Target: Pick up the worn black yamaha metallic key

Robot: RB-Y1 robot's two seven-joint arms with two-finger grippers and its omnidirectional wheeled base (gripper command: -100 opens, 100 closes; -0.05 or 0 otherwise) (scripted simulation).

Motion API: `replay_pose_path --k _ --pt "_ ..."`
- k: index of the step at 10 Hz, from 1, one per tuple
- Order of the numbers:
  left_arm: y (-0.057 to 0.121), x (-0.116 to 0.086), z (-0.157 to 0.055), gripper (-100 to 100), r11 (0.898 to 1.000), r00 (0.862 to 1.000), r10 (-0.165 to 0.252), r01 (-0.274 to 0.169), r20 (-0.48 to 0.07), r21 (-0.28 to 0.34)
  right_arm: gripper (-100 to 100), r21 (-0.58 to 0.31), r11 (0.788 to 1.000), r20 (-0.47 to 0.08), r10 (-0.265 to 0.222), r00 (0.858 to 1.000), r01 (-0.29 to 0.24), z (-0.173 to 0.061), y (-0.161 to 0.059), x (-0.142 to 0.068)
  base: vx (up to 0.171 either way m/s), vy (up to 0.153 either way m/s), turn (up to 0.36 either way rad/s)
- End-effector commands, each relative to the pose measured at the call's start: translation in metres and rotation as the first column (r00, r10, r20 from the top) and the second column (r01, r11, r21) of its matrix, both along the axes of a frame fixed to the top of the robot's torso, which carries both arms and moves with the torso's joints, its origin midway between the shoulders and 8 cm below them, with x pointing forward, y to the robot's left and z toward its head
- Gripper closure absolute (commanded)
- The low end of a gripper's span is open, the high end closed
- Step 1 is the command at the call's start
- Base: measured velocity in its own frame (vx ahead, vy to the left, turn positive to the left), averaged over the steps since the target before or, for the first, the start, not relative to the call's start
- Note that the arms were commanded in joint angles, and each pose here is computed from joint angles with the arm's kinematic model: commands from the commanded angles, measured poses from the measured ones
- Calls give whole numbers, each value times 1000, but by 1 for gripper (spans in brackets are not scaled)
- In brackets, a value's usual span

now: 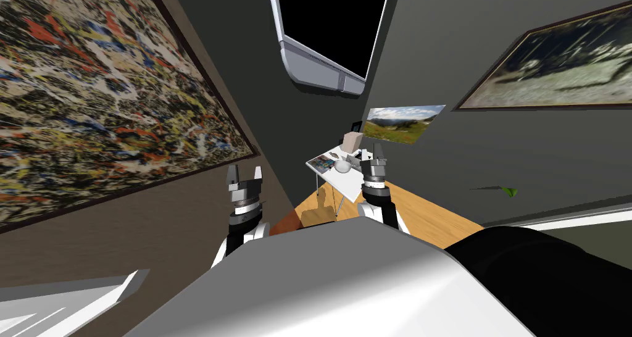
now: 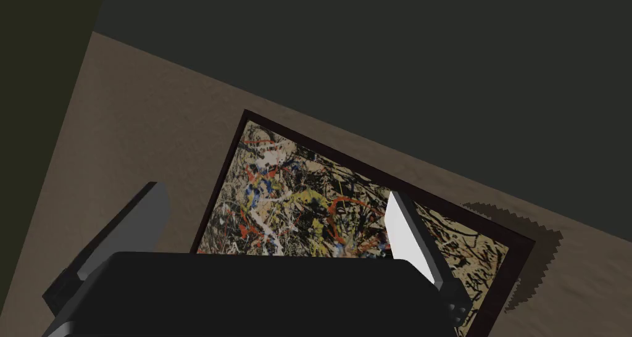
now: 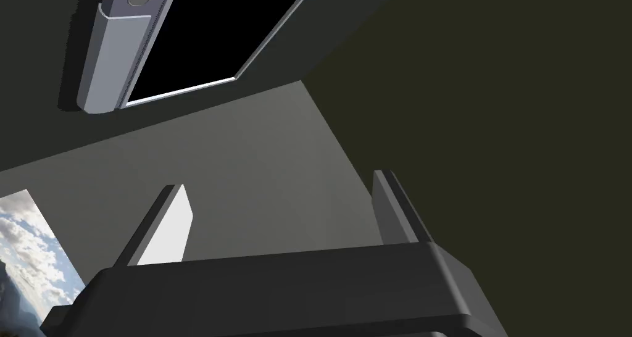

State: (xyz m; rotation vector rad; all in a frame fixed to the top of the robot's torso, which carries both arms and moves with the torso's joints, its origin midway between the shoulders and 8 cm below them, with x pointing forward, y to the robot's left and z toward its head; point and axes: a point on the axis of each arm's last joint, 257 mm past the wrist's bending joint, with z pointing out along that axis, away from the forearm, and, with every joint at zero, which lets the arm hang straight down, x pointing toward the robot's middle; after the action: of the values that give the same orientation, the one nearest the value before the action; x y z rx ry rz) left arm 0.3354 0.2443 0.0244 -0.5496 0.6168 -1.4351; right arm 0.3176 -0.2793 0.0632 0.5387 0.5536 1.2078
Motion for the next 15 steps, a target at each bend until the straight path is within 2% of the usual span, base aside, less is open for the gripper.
replay_pose_path --k 1,3,6,7,9,10,11,12,13,14,15 --pt "0 0 0 0 1000 1000 0 0 0 0 -100 -65 998 -47 -1 999 -3 -8 6 10 -11 22 61" --pt "0 0 0 0 1000 1000 0 0 0 0 -100 -143 990 -108 -20 994 4 -19 11 24 -16 40 76" --pt "0 0 0 0 1000 1000 0 0 0 0 -100 -273 962 -209 -89 974 30 -44 12 48 -16 49 81" --pt "0 0 0 0 1000 1000 0 0 0 0 -100 -284 958 -221 -100 970 34 -47 12 50 -4 31 21" --pt "0 0 0 0 1000 1000 0 0 0 0 -100 -375 925 -284 -174 943 58 -67 6 66 -7 31 82" --pt "0 0 0 0 1000 1000 0 0 0 0 -100 -388 919 -297 -190 936 63 -71 5 69 -8 34 36" --pt "0 0 0 0 1000 1000 0 0 0 0 -100 -433 898 -319 -231 919 75 -81 1 76 -6 38 70" --pt "0 0 0 0 1000 1000 0 0 0 0 -100 -442 894 -331 -245 911 79 -84 -1 78 0 27 29" --pt "0 0 0 0 1000 1000 0 0 0 0 -100 -486 869 -355 -292 888 92 -96 -8 86 -2 33 64" --pt "0 0 0 0 1000 1000 0 0 0 0 -100 -495 863 -362 -305 881 95 -98 -9 87 0 30 36" --pt "0 0 0 0 1000 1000 0 0 0 0 -100 -538 836 -382 -354 854 106 -110 -17 94 2 36 74"
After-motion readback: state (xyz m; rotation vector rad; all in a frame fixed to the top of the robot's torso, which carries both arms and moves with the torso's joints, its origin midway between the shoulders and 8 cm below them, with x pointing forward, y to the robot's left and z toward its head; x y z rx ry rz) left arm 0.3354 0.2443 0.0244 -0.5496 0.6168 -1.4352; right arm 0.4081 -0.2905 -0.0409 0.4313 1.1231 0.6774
